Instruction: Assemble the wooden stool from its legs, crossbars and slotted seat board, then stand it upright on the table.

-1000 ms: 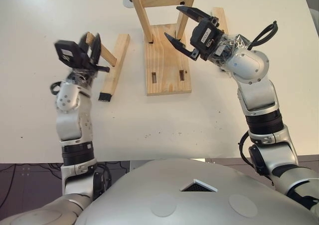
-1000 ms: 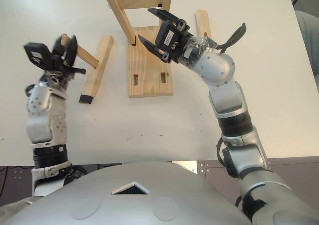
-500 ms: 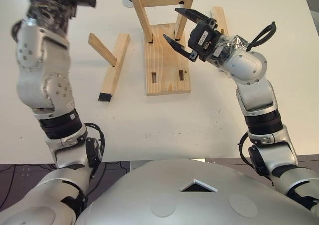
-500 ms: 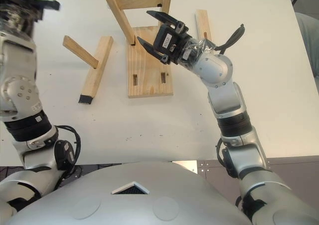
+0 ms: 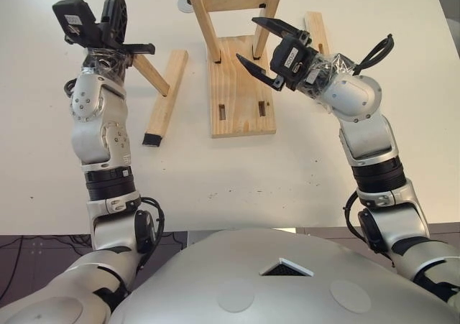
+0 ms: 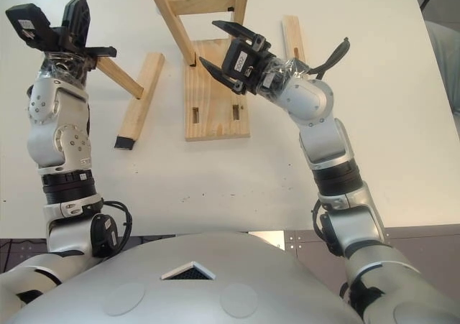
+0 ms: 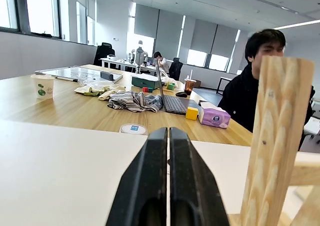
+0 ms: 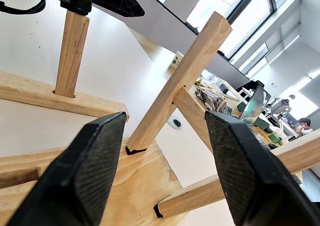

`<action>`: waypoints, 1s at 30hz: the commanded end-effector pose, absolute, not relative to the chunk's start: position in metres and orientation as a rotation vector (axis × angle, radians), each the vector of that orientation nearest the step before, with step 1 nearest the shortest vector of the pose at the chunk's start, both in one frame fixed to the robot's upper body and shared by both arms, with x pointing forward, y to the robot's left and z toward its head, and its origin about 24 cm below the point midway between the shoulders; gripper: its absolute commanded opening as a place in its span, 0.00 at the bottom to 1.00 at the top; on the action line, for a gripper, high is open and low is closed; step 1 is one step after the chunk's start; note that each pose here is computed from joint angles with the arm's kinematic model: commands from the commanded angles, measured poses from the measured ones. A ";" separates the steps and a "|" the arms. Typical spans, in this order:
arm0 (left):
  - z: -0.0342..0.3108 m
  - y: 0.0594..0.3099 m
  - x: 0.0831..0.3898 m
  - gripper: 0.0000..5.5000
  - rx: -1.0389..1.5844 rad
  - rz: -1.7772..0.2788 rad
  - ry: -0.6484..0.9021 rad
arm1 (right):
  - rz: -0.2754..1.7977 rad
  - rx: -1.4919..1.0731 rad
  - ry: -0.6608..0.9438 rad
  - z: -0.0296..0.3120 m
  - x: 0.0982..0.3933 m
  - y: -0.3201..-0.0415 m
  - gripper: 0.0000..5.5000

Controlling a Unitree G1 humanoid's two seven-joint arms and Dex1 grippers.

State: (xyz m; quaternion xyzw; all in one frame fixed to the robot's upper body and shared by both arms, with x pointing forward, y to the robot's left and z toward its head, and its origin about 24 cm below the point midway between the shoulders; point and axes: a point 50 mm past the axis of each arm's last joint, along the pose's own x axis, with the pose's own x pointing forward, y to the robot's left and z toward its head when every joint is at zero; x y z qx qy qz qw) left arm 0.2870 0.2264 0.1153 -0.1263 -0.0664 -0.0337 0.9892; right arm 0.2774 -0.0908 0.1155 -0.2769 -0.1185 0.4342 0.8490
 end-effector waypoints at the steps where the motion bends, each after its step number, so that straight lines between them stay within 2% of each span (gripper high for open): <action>1: 0.149 0.247 0.284 0.01 -0.365 -0.032 -0.217 | 0.915 -0.595 -0.258 0.118 0.277 -0.092 0.53; 3: 0.153 0.259 0.283 0.04 -0.343 -0.030 -0.185 | 0.911 -0.593 -0.255 0.117 0.275 -0.092 0.53; 5: 0.140 0.272 0.278 0.09 -0.267 -0.008 -0.065 | 0.908 -0.592 -0.253 0.117 0.275 -0.092 0.53; 10: 0.084 0.284 0.251 0.23 -0.015 -0.071 0.442 | 0.900 -0.593 -0.244 0.114 0.273 -0.094 0.53; 12: 0.080 0.280 0.245 0.29 0.004 -0.124 0.543 | 0.896 -0.596 -0.239 0.113 0.273 -0.095 0.53; 18: 0.101 0.254 0.232 0.43 -0.030 -0.325 0.630 | 0.899 -0.608 -0.233 0.112 0.272 -0.096 0.53; 22: 0.088 0.243 0.222 0.54 -0.019 -0.376 0.729 | 0.898 -0.611 -0.234 0.110 0.271 -0.094 0.53; 26: 0.065 0.234 0.212 0.54 -0.056 -0.405 0.795 | 0.895 -0.614 -0.237 0.110 0.270 -0.094 0.53; 30: 0.049 0.238 0.210 0.54 -0.054 -0.355 0.797 | 0.899 -0.616 -0.243 0.111 0.271 -0.093 0.53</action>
